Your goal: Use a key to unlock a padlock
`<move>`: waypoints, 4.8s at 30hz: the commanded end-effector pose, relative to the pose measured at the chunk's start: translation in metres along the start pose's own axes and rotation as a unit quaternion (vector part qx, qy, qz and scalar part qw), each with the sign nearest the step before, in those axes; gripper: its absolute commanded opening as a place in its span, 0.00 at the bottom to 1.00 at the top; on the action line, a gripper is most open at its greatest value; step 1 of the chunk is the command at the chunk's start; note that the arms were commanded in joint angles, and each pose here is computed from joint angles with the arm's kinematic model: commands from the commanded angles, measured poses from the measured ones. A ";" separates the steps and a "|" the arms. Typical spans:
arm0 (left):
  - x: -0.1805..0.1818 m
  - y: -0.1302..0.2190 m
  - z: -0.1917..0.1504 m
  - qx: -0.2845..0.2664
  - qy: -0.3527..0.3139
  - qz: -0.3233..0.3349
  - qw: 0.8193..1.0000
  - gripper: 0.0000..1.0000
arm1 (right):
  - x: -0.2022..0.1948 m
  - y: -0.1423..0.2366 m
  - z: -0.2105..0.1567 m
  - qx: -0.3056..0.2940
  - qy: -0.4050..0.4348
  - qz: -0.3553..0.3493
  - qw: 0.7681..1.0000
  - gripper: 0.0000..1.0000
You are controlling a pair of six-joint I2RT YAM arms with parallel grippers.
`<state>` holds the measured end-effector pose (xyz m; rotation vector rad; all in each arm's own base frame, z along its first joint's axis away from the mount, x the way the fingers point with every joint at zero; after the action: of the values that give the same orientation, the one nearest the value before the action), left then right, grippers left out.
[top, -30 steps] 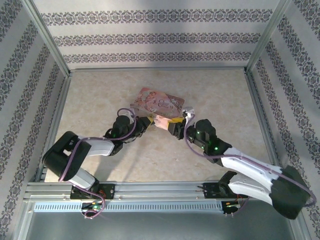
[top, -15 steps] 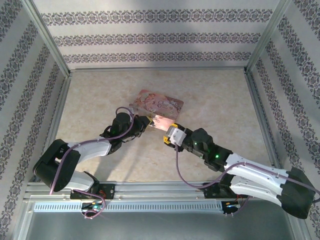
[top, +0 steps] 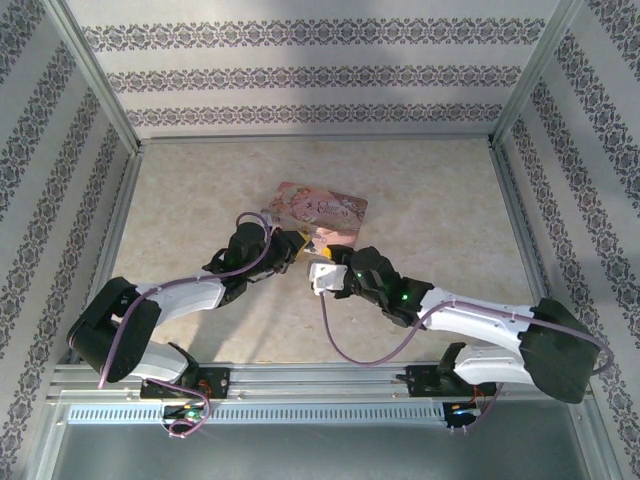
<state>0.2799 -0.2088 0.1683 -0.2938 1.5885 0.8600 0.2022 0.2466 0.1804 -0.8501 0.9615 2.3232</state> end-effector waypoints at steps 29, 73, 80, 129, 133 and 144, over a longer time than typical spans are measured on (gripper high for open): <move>-0.024 0.000 -0.007 0.015 0.008 -0.041 0.999 0.00 | -0.013 -0.037 0.010 0.009 0.029 -0.030 0.999 0.24; -0.008 -0.017 -0.011 0.027 0.020 -0.032 0.999 0.00 | -0.001 -0.047 -0.013 -0.006 -0.247 -0.079 0.966 0.00; 0.007 -0.034 -0.017 0.039 0.026 -0.021 0.999 0.00 | 0.017 -0.052 -0.030 0.003 -0.285 -0.083 0.955 0.00; 0.021 0.092 0.067 -0.161 -0.140 0.130 0.968 0.70 | 0.038 -0.044 -0.102 -0.028 -0.647 0.030 0.762 0.00; 0.021 0.093 0.072 -0.161 -0.153 0.141 0.965 0.70 | 0.041 -0.046 -0.109 -0.017 -0.659 0.031 0.751 0.00; 0.018 0.062 0.090 -0.106 -0.188 0.153 0.964 0.77 | 0.040 -0.042 -0.122 -0.005 -0.674 0.020 0.739 0.21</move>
<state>0.2901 -0.0968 0.1624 -0.0591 1.2559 1.3073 0.2482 0.1972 0.0717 0.8559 0.2343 2.1712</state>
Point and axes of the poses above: each hand's point on the last joint's axis, 136 mm out from that joint toward the fingers, its own y axis back along the fingers, its own x axis along the line the jaws close on, z = x × y, the point moved 7 cm from there along y, back along the fingers, and after that the axes turned 1 degree about y, right-handed, at the moved point
